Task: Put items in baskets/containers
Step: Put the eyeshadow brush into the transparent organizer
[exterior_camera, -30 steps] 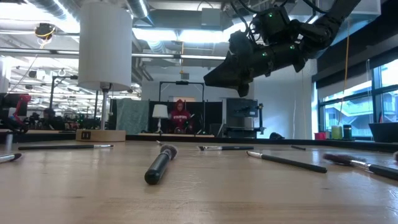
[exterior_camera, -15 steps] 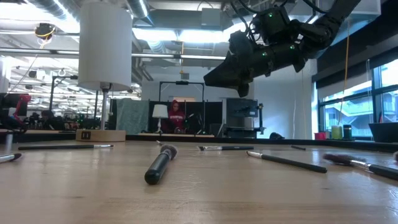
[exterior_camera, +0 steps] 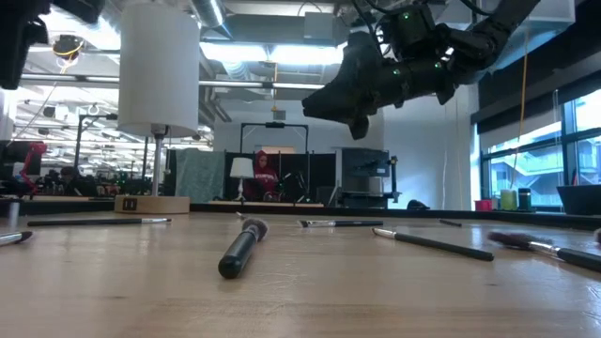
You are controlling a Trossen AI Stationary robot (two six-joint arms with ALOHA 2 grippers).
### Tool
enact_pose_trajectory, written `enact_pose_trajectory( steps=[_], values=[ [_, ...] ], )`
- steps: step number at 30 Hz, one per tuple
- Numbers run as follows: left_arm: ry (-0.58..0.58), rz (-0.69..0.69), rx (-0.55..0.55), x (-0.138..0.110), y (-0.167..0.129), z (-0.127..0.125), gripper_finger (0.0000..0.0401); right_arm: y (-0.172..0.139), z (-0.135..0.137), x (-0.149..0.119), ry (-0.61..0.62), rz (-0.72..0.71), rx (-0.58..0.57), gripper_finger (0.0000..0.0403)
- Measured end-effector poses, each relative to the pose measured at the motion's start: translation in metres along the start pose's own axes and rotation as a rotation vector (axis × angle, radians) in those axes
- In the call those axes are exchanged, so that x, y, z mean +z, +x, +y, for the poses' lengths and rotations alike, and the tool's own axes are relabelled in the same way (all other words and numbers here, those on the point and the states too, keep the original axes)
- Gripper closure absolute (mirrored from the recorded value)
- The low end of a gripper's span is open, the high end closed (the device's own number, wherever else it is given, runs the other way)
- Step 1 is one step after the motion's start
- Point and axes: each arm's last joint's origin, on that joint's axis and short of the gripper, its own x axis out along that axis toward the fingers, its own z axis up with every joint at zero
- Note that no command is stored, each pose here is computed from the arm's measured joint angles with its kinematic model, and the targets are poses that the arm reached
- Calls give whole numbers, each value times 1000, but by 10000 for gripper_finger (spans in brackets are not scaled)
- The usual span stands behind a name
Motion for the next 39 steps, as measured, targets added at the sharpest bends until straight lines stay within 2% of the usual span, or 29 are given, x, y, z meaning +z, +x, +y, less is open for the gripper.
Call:
enact_pose_trajectory(
  steps=[6, 11, 22, 33, 39],
  values=[
    [32, 158, -26, 13, 13, 6, 292, 0, -1, -3, 2, 33, -6, 305],
    [49, 213, -51, 17, 18, 8, 302, 0, -1, -6, -1, 63, -13, 305],
    [64, 173, -128, 19, 19, 0, 319, 0, -1, -6, -2, 64, -13, 305],
    [68, 188, -110, 11, 19, -1, 320, 0, -1, -7, -1, 70, -15, 305],
    [63, 259, -66, 4, 38, 5, 321, 0, -1, -7, -1, 71, -9, 305]
  ],
)
